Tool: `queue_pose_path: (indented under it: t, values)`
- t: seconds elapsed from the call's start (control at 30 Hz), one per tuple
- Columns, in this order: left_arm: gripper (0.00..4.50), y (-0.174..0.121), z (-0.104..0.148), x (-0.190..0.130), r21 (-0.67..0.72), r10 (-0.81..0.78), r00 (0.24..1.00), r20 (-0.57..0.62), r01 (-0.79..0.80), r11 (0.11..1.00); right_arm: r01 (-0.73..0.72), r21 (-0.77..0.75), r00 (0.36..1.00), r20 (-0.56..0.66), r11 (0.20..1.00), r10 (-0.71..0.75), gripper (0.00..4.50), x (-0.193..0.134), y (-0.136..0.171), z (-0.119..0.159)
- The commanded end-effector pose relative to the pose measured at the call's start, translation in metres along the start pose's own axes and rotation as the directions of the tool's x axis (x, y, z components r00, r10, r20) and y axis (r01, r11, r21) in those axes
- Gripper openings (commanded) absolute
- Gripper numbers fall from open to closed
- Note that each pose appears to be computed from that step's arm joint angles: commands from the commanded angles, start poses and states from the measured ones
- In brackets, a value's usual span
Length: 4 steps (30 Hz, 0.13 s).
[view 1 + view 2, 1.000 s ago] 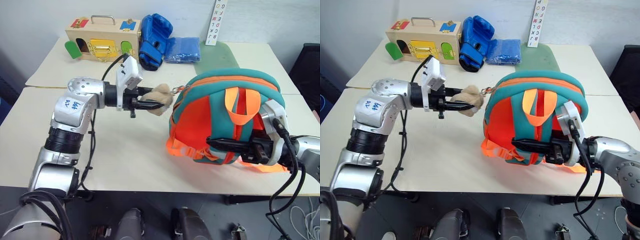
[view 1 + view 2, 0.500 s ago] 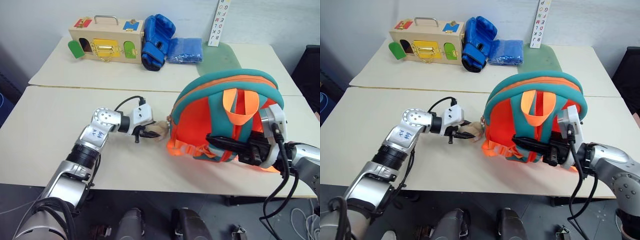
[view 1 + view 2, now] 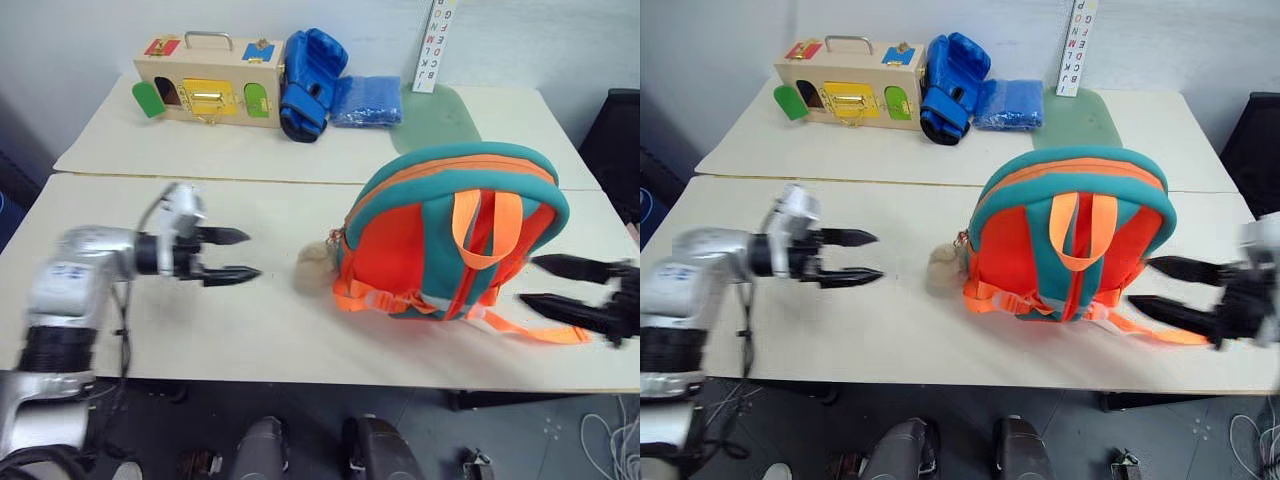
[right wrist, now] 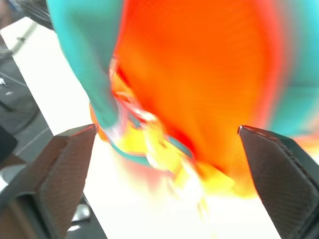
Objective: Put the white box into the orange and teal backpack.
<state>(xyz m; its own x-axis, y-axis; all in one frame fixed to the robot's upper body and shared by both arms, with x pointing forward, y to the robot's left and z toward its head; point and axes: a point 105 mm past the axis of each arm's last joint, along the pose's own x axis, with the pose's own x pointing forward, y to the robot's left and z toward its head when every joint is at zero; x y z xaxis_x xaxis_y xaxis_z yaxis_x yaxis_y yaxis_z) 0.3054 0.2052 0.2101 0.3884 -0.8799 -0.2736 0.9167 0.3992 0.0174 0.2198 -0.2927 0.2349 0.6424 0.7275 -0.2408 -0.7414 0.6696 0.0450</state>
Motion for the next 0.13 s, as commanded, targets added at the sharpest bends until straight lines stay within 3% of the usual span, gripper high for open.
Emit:
queue_pose_path:
  t: [0.03, 0.13]
  values:
    - [4.5, -0.012, 0.035, -0.036, 0.033, 0.01, 0.996, 0.087, -0.013, 0.999, 0.104, -0.019, 0.995, 0.009, 0.994, -0.104, 4.46, -0.039, -0.023, 0.011]
    - [4.5, -0.012, 0.042, -0.048, 0.051, 0.062, 0.992, 0.108, -0.068, 0.996, 0.148, -0.003, 0.989, 0.029, 0.989, -0.148, 4.46, -0.047, -0.038, 0.011]
